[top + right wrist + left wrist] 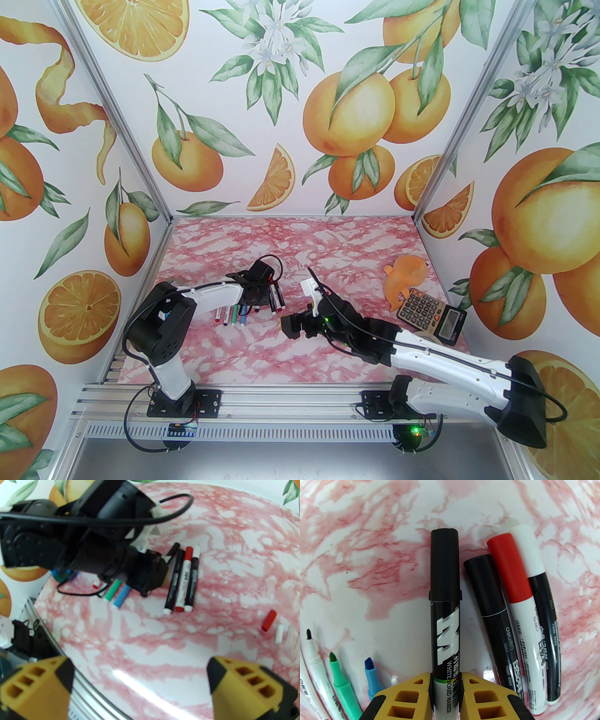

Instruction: Open the pen caps

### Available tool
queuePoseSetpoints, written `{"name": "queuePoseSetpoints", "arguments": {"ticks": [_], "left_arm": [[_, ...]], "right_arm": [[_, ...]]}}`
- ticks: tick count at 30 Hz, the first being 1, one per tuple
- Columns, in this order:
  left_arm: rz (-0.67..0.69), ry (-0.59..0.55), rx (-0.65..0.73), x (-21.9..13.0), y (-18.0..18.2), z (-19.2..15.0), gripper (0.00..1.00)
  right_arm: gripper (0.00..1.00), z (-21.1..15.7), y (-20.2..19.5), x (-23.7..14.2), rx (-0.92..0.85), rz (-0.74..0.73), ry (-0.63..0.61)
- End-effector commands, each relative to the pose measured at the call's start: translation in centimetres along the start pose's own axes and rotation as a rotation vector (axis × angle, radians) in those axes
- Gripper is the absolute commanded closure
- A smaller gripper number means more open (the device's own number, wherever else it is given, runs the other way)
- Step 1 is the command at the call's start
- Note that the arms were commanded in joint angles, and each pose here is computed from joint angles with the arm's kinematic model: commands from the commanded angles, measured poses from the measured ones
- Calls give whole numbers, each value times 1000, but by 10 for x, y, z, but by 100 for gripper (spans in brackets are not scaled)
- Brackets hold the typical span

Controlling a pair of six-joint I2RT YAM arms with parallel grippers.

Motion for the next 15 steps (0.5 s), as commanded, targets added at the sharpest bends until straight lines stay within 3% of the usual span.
{"name": "queuePoseSetpoints", "arguments": {"ticks": [1,7,15], "left_arm": [[-34,-81,-20,-31,5,10,79],[-183,-156,16,-65,-2,6,79],[-591,-238,160,-96,-49,-17,81]], "right_arm": [[0,8,-4,-4,83,9,-39],[1,16,-24,-7,172,12,-50],[8,30,-57,-13,292,-52,-77]]}}
Point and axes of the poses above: each hand's point on the last joint's axis, 136 mm out from that joint toward the fingers, its own x axis out along the fingers, its own y axis along the line the jaws close on, z = x × y, the point moved 5 cm from there along -x, back along the fingers, and after that the axes turned 1 degree about x, right-handed, at the moved point
